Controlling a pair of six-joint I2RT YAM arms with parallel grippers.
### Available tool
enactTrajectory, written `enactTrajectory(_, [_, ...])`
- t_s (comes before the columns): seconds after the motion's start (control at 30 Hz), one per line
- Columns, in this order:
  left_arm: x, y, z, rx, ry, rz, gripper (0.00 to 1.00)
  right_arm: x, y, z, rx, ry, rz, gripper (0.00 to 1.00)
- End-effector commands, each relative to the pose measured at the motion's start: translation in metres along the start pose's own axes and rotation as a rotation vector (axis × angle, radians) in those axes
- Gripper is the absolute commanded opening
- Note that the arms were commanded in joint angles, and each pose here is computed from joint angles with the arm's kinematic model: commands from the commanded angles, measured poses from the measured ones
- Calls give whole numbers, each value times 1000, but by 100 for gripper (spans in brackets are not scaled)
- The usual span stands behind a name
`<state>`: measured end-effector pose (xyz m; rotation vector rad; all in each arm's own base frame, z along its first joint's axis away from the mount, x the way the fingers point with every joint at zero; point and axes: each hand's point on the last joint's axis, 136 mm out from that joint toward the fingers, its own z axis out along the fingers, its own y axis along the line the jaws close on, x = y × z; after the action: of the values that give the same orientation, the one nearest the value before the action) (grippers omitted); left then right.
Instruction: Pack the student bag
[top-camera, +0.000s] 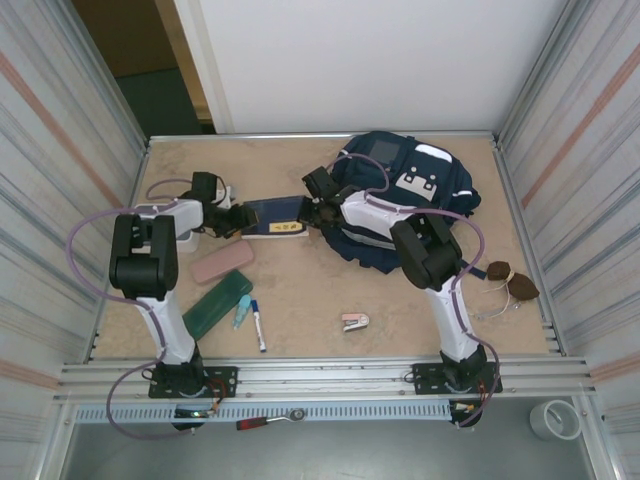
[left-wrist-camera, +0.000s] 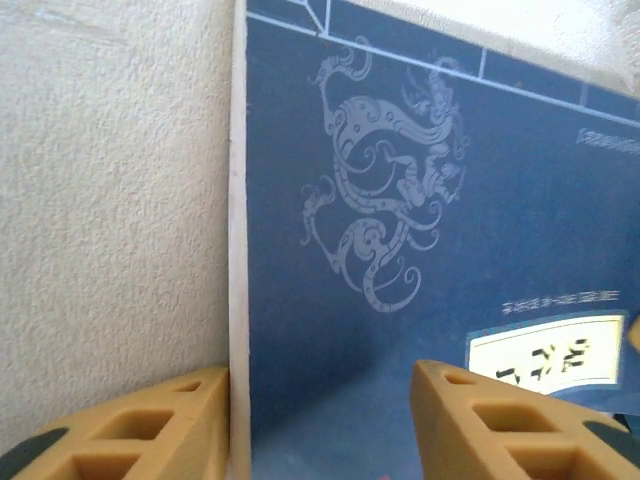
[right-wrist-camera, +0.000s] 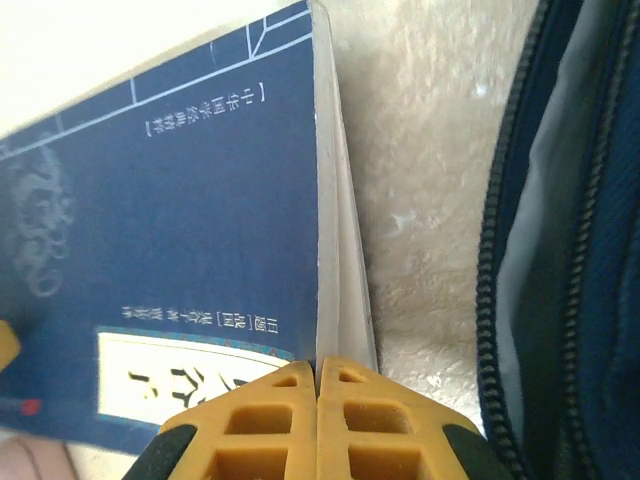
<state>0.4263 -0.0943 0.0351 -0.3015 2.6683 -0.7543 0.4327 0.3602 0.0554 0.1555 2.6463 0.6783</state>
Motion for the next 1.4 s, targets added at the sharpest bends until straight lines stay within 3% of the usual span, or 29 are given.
enactTrajectory(0.0, [-18, -11, -26, 56, -84, -20, 55, -42, 63, -72, -212, -122, -104, 0])
enactTrajectory(0.23, [-41, -20, -83, 116, -295, -11, 70, -52, 89, -152, -356, -126, -318, 0])
enactTrajectory(0.37, [-41, -57, -123, 267, -415, 82, 78, -55, 86, -200, -380, -170, -441, 0])
enactTrajectory(0.53, [-25, -108, -144, 505, -420, 153, 82, -60, 81, -255, -483, -202, -432, 0])
enactTrajectory(0.67, [-2, -156, -152, 624, -404, 344, 83, -53, 84, -295, -588, -189, -475, 0])
enactTrajectory(0.87, [25, -205, -170, 565, -454, 754, 88, -26, 66, -322, -578, -134, -637, 0])
enactTrajectory(1.1, [52, -242, -167, 651, -308, 1026, 90, -2, 60, -336, -611, -74, -738, 0])
enactTrajectory(1.37, [94, -272, -126, 820, -73, 1049, 90, -3, 56, -324, -615, -59, -718, 0])
